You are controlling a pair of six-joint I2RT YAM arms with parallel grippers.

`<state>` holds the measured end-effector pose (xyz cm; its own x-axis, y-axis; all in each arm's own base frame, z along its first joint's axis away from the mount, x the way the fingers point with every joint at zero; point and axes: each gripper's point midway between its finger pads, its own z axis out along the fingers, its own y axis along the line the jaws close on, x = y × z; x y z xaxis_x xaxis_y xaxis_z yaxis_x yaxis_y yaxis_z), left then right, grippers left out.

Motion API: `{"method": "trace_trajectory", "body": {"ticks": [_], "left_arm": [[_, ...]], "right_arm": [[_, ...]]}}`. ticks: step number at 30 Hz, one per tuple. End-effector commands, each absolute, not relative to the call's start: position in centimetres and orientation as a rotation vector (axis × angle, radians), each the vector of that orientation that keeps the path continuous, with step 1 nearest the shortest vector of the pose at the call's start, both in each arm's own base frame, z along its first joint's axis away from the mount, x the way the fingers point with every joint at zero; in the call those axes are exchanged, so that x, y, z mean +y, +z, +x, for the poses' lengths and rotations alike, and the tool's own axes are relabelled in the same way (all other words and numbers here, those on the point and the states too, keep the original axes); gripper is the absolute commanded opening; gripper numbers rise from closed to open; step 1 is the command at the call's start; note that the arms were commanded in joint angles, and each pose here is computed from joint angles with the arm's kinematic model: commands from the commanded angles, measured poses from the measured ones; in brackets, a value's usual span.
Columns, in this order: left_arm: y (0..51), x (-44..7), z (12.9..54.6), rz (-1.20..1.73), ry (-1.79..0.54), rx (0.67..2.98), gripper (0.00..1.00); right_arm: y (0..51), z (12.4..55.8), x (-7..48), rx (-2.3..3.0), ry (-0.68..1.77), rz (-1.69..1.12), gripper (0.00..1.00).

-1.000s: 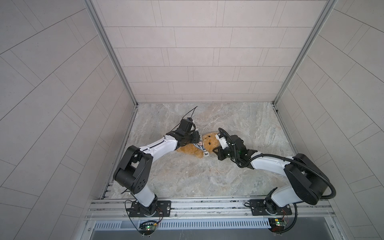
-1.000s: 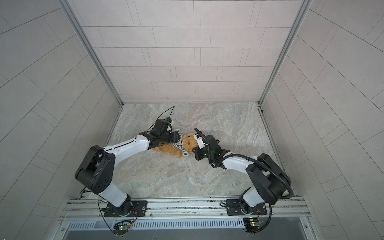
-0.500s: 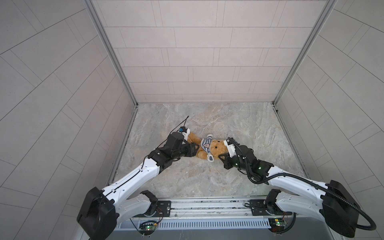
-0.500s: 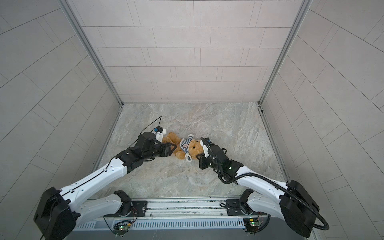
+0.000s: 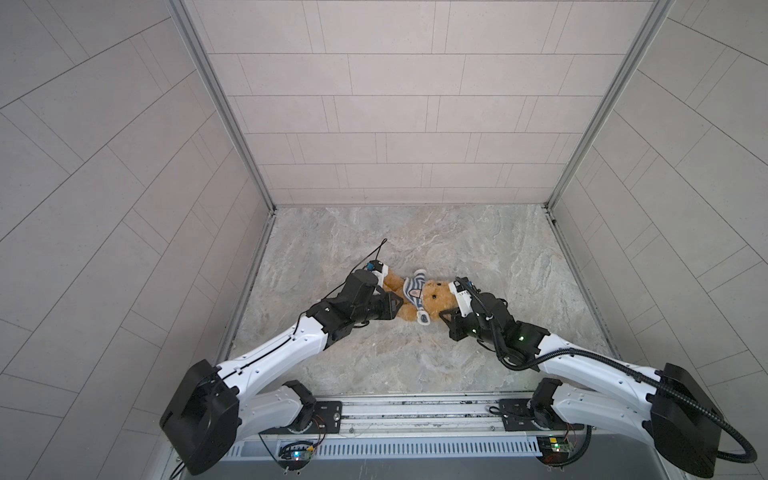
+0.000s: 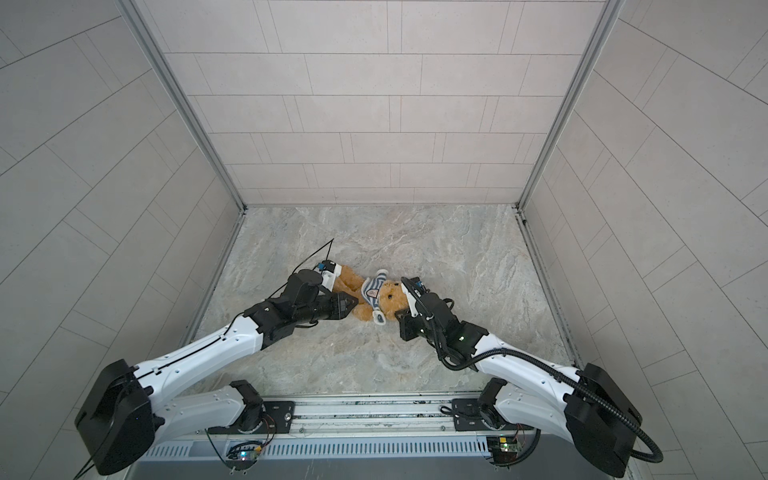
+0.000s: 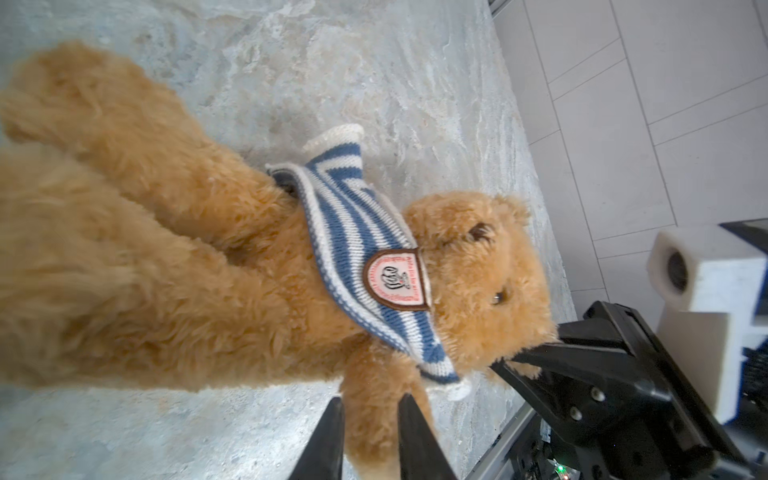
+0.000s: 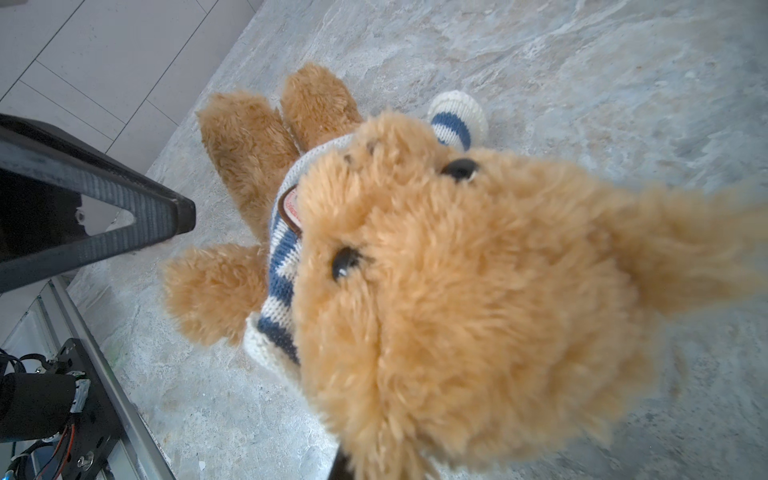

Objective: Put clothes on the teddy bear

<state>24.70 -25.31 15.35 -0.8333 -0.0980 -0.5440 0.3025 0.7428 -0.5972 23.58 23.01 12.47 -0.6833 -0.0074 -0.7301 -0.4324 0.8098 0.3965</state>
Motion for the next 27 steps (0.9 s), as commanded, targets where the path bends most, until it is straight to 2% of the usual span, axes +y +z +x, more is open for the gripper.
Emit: {"method": "trace_trajectory", "body": {"ticks": [1, 10, 21, 27], "left_arm": [[18.0, -26.8, 24.4, 0.186, -1.021, 2.307, 0.25], [16.6, -29.6, 23.8, 0.249, -1.037, 2.354, 0.21], [9.8, -28.8, 24.8, 0.138, -0.889, 2.494, 0.12], [9.5, -28.6, 25.4, 0.053, -0.955, 2.455, 0.16]], "right_arm": [[12.8, 23.5, 22.7, 2.21, 0.707, -0.311, 0.0], [13.1, 23.3, 22.6, 2.2, 0.703, -0.312, 0.0], [12.8, 23.3, 22.5, 2.202, 0.691, -0.311, 0.0], [12.8, 23.4, 22.4, 2.203, 0.678, -0.316, 0.0]]}}
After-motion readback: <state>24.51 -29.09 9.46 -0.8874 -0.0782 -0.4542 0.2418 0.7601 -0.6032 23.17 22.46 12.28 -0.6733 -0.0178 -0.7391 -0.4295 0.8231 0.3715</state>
